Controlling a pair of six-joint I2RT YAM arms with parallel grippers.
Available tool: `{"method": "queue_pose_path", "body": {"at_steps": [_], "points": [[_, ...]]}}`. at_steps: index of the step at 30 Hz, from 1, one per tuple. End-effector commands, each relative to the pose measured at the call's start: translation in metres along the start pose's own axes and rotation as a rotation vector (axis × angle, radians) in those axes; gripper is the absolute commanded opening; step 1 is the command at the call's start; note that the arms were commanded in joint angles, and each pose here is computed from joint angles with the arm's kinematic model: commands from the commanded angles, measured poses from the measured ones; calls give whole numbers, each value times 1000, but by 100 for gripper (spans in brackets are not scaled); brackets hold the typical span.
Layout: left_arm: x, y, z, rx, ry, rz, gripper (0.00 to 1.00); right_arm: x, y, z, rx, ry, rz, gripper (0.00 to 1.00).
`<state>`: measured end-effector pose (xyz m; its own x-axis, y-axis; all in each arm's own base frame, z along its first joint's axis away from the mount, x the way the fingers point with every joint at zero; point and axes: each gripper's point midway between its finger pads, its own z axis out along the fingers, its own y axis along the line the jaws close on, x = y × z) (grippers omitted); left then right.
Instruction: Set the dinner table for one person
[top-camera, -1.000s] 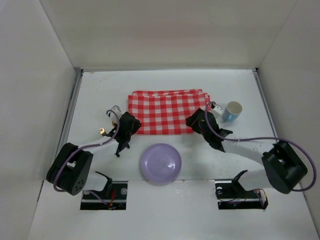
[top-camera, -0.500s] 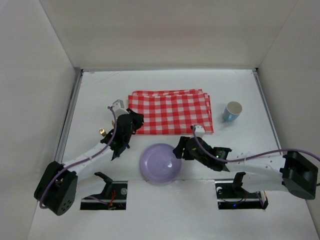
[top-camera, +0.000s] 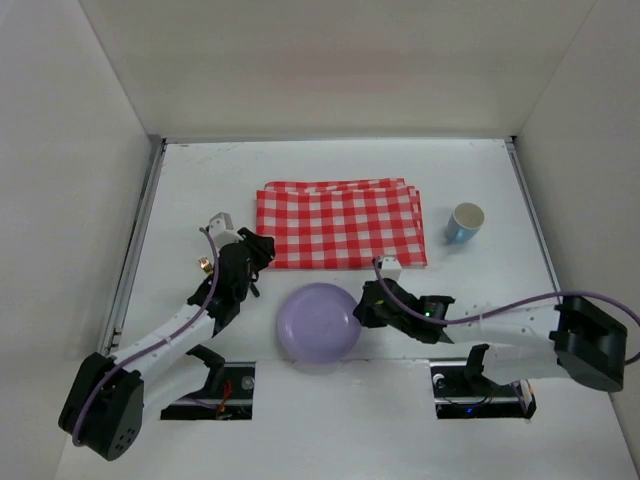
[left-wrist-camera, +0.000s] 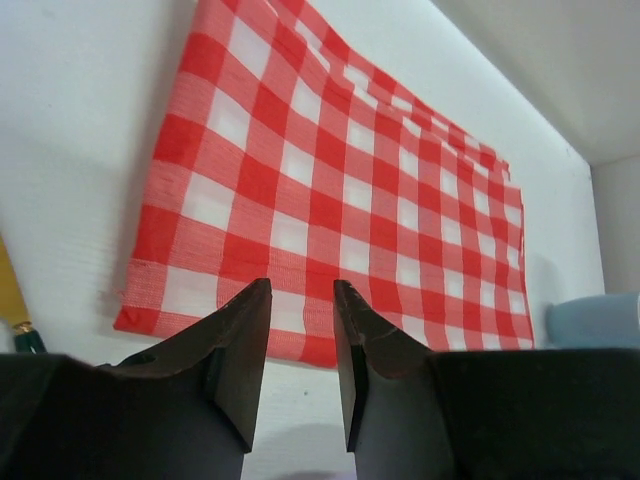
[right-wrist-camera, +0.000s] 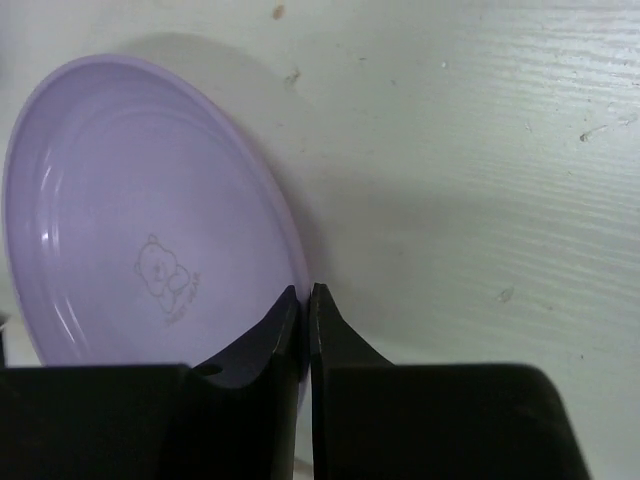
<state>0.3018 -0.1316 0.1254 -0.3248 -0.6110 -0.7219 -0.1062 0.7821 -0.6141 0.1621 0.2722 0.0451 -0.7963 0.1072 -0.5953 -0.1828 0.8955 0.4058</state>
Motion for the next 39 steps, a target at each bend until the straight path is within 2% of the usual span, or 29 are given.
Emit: {"method": "queue_pose_path", "body": {"at_steps": [1,4,8,11,15,24,39], "points": [[-25,1,-1,-3,-89,-35,30,-40,39,-33,-138,-101,25,8],[-34,14,0,-27,-125,-79,32,-96,30,-40,-130,-216,71,9],[-38,31,0,-47,-146,-136,33,-177,0,-23,-29,-352,123,10],[-35,31,-1,-32,-147,-130,33,-222,-14,-3,19,-397,147,10],[-24,24,2,2,-114,-108,33,-255,-25,35,64,-376,156,10],[-11,17,5,22,-87,-68,33,-257,-36,93,88,-282,204,10],[1,15,11,19,-58,-54,34,-245,-55,117,112,-249,249,13]]}}
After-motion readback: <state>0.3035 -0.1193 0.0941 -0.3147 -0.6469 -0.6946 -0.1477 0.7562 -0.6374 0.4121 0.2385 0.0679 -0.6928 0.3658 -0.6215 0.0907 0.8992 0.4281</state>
